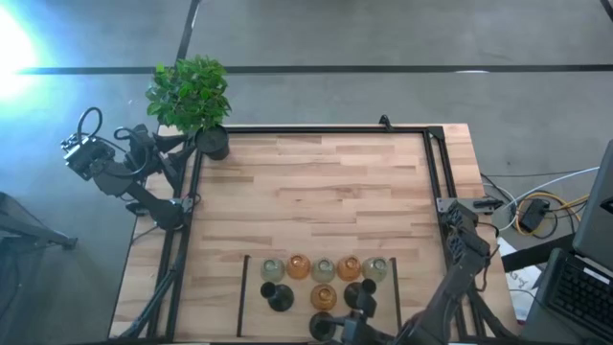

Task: Pick & Place candle stick holders
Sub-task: Return to Home Position

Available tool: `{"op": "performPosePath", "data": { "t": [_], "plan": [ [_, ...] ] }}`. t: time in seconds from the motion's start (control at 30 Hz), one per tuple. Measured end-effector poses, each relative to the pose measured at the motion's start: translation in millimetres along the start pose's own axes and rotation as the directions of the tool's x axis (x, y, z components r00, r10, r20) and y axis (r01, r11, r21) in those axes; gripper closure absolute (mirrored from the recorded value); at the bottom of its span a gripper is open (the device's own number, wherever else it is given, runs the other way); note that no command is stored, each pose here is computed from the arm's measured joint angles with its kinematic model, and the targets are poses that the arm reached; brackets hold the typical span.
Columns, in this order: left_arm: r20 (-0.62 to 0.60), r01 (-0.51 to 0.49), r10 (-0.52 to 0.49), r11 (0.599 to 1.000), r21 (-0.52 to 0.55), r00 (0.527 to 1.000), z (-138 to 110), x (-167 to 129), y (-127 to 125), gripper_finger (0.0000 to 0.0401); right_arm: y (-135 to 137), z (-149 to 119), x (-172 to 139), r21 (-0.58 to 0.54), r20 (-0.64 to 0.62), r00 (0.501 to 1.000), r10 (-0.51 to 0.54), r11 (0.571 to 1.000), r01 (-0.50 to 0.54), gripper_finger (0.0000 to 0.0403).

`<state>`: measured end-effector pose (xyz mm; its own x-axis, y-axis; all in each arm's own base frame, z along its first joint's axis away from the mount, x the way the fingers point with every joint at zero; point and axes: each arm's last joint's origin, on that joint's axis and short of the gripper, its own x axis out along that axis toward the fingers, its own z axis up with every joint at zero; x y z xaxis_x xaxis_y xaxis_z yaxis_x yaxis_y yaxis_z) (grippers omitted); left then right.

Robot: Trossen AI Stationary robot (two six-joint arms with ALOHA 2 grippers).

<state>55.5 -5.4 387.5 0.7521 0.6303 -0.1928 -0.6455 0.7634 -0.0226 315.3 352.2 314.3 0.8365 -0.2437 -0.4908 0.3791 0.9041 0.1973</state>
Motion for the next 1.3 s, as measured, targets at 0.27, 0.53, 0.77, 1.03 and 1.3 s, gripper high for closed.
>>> {"op": "performPosePath", "data": {
  "t": [0.27,0.53,0.77,1.03,1.3],
  "plan": [
    [0.0,0.0,0.0,1.0,0.0,1.0,0,0,0,0.0211,3,-5,-8,-0.014,-0.004,1.0,0.017,1.0,-0.018,0.0246],
    [0.0,0.0,0.0,1.0,0.001,1.0,0,0,0,0.0211,2,-6,-23,-0.03,-0.013,0.999,0.033,0.999,-0.033,0.0247],
    [0.0,0.0,0.0,1.0,0.0,1.0,0,0,0,0.0211,2,-3,-50,-0.023,-0.015,0.996,0.086,0.996,-0.086,0.025],
    [0.0,0.0,0.0,1.0,0.0,1.0,0,0,0,0.0211,4,-10,-100,0.033,-0.057,0.977,0.206,0.978,-0.205,0.0275],
    [0.0,0.0,0.0,1.0,0.0,1.0,0,0,0,0.0211,-9,-18,-178,0.072,-0.116,0.929,0.351,0.936,-0.345,0.0327]
  ]
}}
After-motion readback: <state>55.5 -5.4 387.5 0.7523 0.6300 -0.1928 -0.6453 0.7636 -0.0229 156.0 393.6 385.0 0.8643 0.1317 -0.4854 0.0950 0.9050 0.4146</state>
